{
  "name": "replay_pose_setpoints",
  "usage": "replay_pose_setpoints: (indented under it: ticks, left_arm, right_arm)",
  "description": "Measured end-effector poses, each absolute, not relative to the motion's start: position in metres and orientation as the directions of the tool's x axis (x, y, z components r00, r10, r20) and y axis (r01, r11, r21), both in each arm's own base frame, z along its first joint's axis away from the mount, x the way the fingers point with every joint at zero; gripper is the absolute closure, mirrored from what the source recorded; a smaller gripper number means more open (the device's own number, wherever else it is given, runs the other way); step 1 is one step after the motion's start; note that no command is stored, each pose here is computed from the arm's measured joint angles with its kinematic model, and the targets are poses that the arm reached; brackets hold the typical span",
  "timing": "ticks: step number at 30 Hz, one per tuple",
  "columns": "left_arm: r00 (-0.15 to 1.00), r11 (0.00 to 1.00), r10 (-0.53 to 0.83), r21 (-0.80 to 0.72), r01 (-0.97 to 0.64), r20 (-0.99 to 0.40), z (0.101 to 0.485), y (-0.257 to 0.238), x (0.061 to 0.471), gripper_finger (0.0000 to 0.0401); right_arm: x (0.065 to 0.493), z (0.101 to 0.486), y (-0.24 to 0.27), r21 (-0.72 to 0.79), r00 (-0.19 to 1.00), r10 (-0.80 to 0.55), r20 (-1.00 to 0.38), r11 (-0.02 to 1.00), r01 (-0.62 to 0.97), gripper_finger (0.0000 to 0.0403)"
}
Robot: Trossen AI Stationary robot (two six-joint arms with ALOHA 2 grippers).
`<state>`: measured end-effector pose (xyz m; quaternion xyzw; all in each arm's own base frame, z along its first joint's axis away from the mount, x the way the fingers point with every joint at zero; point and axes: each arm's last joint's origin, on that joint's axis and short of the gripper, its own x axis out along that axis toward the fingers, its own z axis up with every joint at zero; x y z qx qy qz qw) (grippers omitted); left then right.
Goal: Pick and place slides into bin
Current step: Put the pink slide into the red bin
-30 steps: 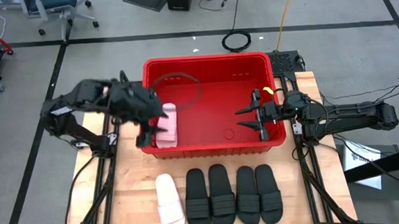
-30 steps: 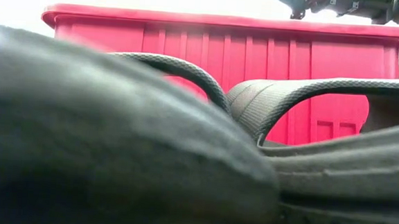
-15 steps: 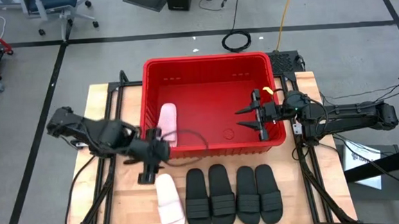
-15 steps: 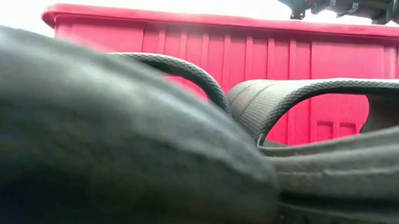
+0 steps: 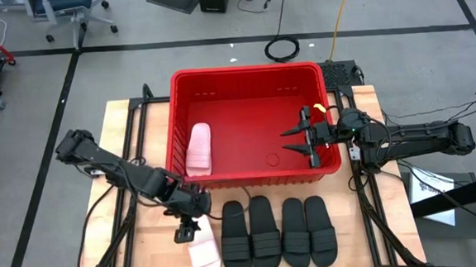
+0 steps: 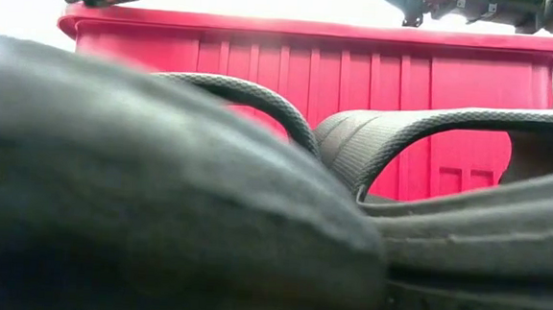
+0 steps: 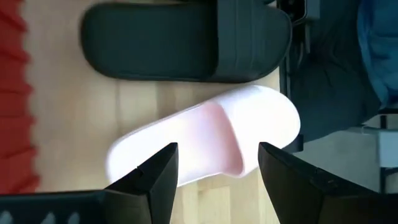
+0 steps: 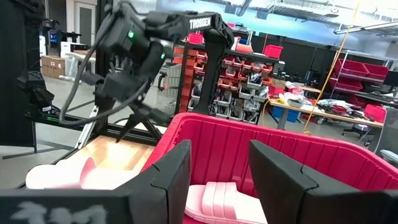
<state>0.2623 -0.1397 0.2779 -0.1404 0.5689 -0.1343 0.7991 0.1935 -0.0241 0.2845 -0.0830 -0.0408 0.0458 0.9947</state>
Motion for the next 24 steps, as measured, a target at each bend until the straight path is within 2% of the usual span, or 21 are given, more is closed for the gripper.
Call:
replay_pose_setpoints:
  ticks: [9, 16, 24]
  left_arm:
    - [0.371, 0.847, -0.507, -0.529, 0.049, -0.778, 0.231, -0.154, 0.261, 0.0185]
    - [0.368, 0.818, -0.515, -0.572, -0.058, -0.774, 0.200, -0.153, 0.250, 0.0185]
    - [0.426, 0.760, -0.575, -0.649, -0.036, -0.698, 0.183, -0.160, 0.246, 0.0185]
  right_arm:
    - [0.193, 0.285, -0.024, -0.162, 0.992, 0.098, 0.074, 0.983, -0.085, 0.0252]
    - [0.193, 0.285, -0.024, -0.162, 0.992, 0.098, 0.074, 0.983, -0.085, 0.0252]
    - [0.193, 0.285, -0.024, -0.162, 0.992, 0.098, 0.074, 0.983, -0.085, 0.0252]
